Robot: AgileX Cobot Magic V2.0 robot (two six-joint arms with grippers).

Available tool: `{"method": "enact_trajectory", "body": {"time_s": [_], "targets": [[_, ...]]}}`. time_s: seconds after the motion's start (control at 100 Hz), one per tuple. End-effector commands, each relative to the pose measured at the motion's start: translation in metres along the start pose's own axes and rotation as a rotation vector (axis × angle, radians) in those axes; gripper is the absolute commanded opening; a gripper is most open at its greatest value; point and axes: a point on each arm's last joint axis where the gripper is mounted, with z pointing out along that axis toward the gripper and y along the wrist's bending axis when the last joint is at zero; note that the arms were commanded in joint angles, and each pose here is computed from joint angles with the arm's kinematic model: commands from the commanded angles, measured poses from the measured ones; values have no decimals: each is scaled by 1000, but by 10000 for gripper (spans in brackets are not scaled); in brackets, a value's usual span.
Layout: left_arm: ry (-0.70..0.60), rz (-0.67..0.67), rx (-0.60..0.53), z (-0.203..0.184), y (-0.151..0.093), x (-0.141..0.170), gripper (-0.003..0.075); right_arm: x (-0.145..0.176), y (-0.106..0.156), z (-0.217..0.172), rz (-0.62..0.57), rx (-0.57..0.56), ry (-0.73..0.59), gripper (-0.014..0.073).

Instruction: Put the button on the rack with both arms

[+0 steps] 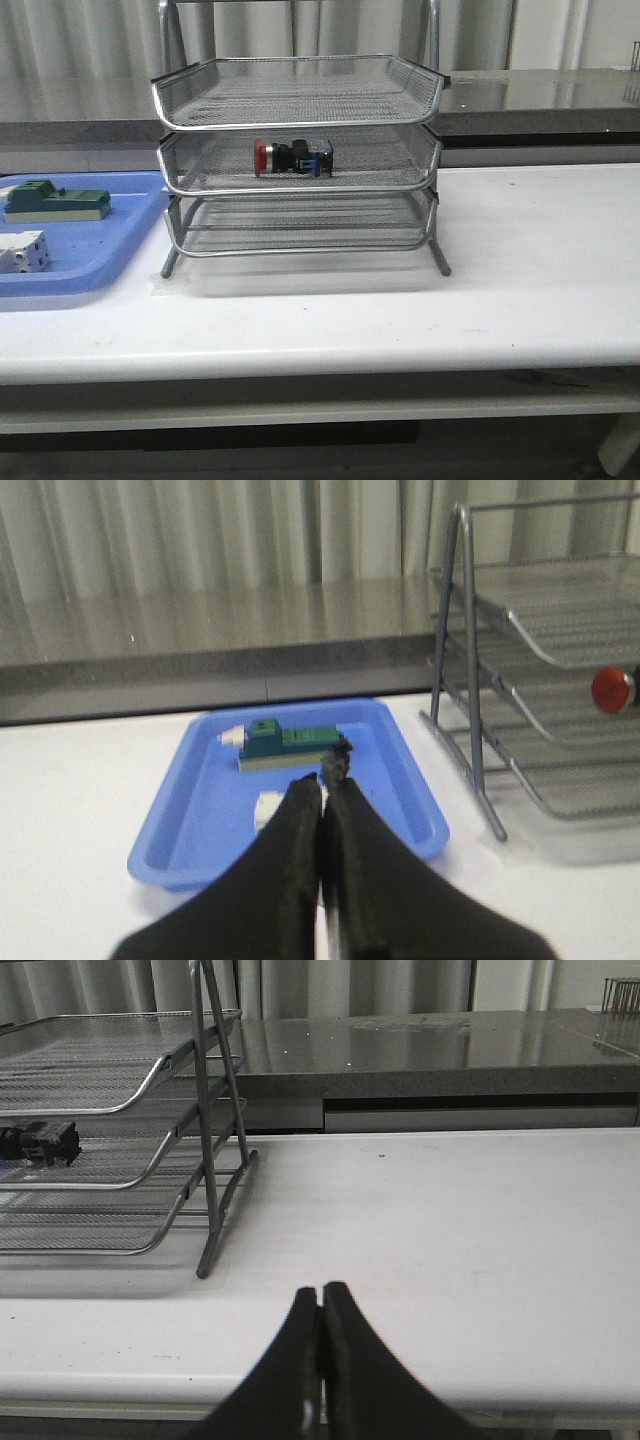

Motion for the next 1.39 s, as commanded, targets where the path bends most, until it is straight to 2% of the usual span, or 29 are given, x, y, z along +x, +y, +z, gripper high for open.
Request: {"method": "enact_trajectory", "body": {"time_s": [0.0,0.16,1.38], "targets": [[-116,-6,0,-4,0,-3,-20,-14,0,-3,-12,3,-118,-66],[-90,-24,3,-3,-1,5,-20,-14,0,-3,-12,3,-118,-66],[-90,-43,3,-3,-1,5,-20,-14,0,-3,-12,3,-118,-66]]}}
